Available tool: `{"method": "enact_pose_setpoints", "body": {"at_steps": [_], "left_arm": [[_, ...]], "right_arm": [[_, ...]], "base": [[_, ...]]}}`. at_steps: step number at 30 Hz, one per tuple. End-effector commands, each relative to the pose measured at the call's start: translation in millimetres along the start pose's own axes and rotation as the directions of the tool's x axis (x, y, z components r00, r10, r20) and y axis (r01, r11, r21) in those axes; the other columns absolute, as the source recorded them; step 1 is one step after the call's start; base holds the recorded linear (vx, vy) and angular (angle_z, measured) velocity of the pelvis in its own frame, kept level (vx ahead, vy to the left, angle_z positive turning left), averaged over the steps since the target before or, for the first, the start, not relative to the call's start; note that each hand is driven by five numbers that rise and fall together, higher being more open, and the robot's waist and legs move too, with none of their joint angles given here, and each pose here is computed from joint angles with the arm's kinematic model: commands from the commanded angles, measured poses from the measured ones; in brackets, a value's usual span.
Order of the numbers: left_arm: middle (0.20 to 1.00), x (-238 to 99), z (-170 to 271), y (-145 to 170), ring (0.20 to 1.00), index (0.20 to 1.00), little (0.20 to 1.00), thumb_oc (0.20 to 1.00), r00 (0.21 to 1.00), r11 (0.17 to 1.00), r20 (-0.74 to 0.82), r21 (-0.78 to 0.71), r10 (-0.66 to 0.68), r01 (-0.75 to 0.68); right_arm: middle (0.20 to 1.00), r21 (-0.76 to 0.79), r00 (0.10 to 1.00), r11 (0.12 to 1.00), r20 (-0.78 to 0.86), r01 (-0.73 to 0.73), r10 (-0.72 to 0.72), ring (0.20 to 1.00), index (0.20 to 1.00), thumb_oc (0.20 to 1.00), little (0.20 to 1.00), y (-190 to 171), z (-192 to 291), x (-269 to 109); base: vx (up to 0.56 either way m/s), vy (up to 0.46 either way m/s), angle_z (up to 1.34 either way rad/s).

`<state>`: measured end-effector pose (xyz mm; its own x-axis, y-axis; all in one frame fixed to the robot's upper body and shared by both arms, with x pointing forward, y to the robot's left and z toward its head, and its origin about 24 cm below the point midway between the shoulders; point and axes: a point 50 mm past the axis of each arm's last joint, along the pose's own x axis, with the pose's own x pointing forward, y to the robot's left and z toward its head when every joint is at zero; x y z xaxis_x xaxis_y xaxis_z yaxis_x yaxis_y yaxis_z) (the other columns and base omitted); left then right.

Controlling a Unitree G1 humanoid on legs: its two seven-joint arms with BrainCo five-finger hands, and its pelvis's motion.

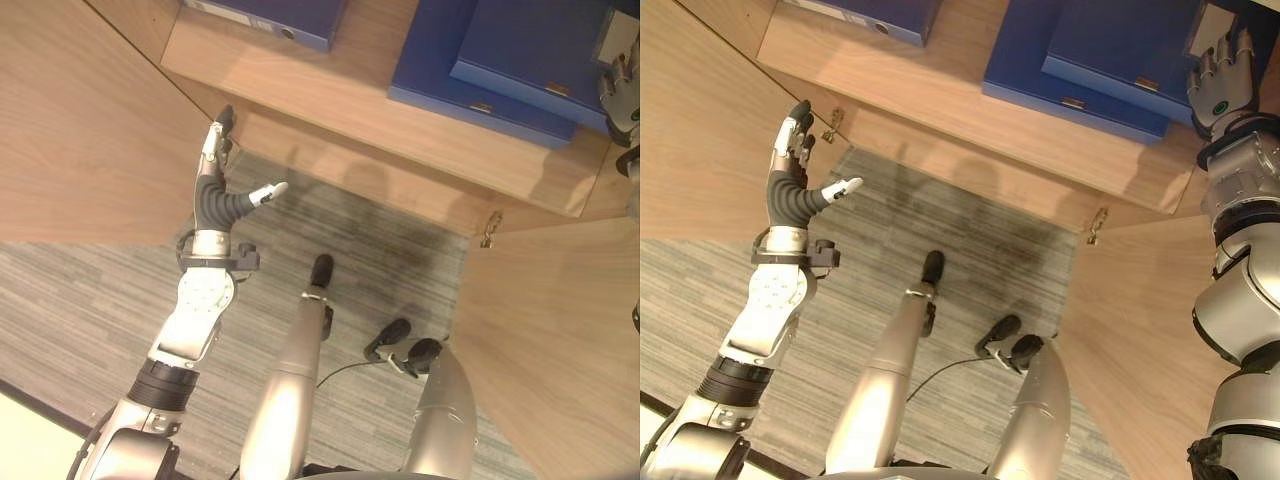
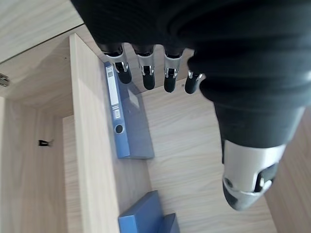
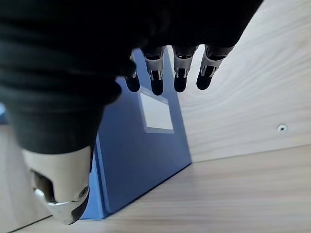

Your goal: Put the empty folder in the office cabinet

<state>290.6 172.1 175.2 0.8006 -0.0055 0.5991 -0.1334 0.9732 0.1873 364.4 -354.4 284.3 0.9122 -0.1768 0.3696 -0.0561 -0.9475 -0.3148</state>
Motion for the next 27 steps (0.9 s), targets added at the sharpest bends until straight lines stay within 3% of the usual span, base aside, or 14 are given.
{"method": "enact_pose_setpoints", "body": {"at_steps": [1,6,8,11,13,14,17,18,21,22,27], "left_arm": [[1.000,4,24,15,1.000,1.000,1.000,1.000,0.991,0.998,0.124,-0.004,0.059,-0.059],[1.000,5,26,18,1.000,1.000,1.000,1.000,0.989,0.998,0.132,0.017,0.064,-0.067],[1.000,9,28,19,1.000,1.000,1.000,1.000,0.986,0.996,0.146,0.021,0.085,-0.089],[1.000,9,29,20,1.000,1.000,1.000,1.000,0.983,0.995,0.159,0.031,0.094,-0.100],[1.000,9,31,20,1.000,1.000,1.000,1.000,0.979,0.993,0.171,0.027,0.113,-0.119],[1.000,6,29,21,1.000,1.000,1.000,1.000,0.977,0.990,0.170,0.017,0.133,-0.138],[1.000,4,27,21,1.000,1.000,1.000,1.000,0.978,0.990,0.161,0.015,0.134,-0.139],[1.000,-1,22,20,1.000,1.000,1.000,1.000,0.979,0.989,0.138,0.006,0.148,-0.150],[1.000,-3,21,19,1.000,1.000,1.000,1.000,0.982,0.990,0.129,0.009,0.141,-0.143],[1.000,-5,19,18,1.000,1.000,1.000,1.000,0.983,0.990,0.119,0.013,0.138,-0.141],[1.000,-9,16,19,1.000,1.000,1.000,1.000,0.983,0.988,0.107,0.021,0.149,-0.152]], "right_arm": [[1.000,-0.082,0.980,0.994,-0.190,-0.072,0.056,1.000,1.000,1.000,1.000,13,-64,-3],[1.000,0.003,0.976,0.998,-0.210,-0.060,0.059,1.000,1.000,1.000,1.000,11,-55,-2],[1.000,0.173,0.974,0.983,-0.225,0.068,-0.028,1.000,1.000,1.000,1.000,-8,-35,4],[1.000,0.267,0.965,0.948,-0.240,0.174,-0.109,1.000,1.000,1.000,1.000,-19,-21,4],[1.000,0.349,0.932,0.885,-0.297,0.309,-0.208,1.000,1.000,1.000,1.000,-37,-17,4],[1.000,0.429,0.862,0.761,-0.378,0.487,-0.338,1.000,1.000,1.000,1.000,-61,-15,-2],[1.000,0.448,0.830,0.709,-0.406,0.545,-0.382,1.000,1.000,1.000,1.000,-70,-14,-6],[1.000,0.488,0.737,0.552,-0.469,0.676,-0.487,1.000,1.000,1.000,1.000,-96,-10,-18],[1.000,0.507,0.722,0.514,-0.479,0.692,-0.498,1.000,1.000,1.000,1.000,-98,-5,-24],[1.000,0.528,0.682,0.436,-0.506,0.729,-0.528,1.000,1.000,1.000,1.000,-108,-1,-32],[1.000,0.583,0.673,0.353,-0.536,0.732,-0.511,1.000,1.000,1.000,1.000,-108,11,-41]], "base": [[0.00,0.000,0.00],[0.00,0.000,0.00],[0.00,0.011,-0.02],[0.01,0.009,-0.07],[0.02,0.009,-0.05],[0.03,0.017,-0.06],[0.02,0.012,-0.11],[0.02,0.008,-0.08],[0.01,0.002,-0.06],[0.01,0.000,-0.06],[0.00,0.000,-0.01]]}}
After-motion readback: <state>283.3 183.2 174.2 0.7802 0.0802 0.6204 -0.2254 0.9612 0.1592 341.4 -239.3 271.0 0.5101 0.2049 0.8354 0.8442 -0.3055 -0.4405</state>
